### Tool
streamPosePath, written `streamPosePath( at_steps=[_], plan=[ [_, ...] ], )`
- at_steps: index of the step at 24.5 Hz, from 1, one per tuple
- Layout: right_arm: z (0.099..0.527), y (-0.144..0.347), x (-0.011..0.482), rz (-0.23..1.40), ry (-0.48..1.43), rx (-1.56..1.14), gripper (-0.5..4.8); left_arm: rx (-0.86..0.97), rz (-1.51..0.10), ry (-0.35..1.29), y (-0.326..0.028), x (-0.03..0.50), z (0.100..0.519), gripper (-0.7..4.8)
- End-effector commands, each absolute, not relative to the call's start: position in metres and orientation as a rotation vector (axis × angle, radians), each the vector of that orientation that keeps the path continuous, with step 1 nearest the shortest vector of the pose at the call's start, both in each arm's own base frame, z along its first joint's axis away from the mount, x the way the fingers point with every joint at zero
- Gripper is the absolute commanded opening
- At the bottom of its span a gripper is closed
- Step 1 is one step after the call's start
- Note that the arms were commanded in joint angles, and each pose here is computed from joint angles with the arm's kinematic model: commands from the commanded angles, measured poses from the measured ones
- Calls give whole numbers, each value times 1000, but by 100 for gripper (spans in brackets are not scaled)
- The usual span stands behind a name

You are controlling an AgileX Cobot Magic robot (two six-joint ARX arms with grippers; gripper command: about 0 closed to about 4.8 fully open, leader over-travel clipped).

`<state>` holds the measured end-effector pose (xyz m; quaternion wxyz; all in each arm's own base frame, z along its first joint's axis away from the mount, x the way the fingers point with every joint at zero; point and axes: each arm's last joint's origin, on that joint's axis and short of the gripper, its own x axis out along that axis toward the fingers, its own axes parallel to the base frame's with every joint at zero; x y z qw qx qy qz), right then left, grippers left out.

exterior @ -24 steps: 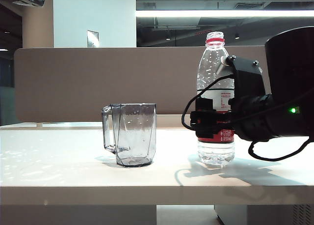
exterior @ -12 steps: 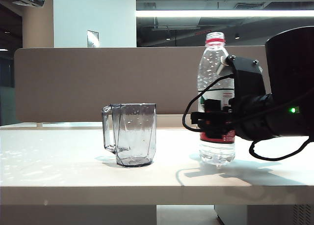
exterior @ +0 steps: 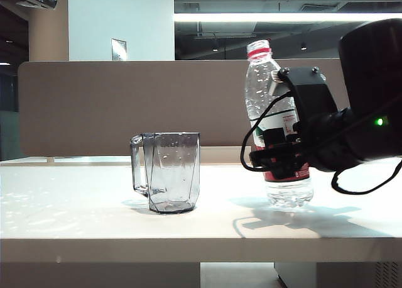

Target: Pick up the mineral water bottle on the table and pour water into the mug until it's half full.

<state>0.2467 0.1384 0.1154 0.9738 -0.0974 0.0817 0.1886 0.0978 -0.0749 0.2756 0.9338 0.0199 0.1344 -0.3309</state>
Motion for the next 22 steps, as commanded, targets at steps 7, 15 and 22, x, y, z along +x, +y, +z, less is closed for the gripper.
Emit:
streamPosePath(
  at_steps=[7, 15, 22],
  plan=[
    [132, 138, 246, 395, 136, -446, 206, 38, -680, 264, -75, 98, 277, -4],
    [141, 149, 266, 386, 212, -610, 207, 38, -680, 265, -75, 98, 277, -4],
    [154, 151, 275, 324, 129, -895, 207, 38, -680, 264, -75, 98, 277, -4]
  ],
)
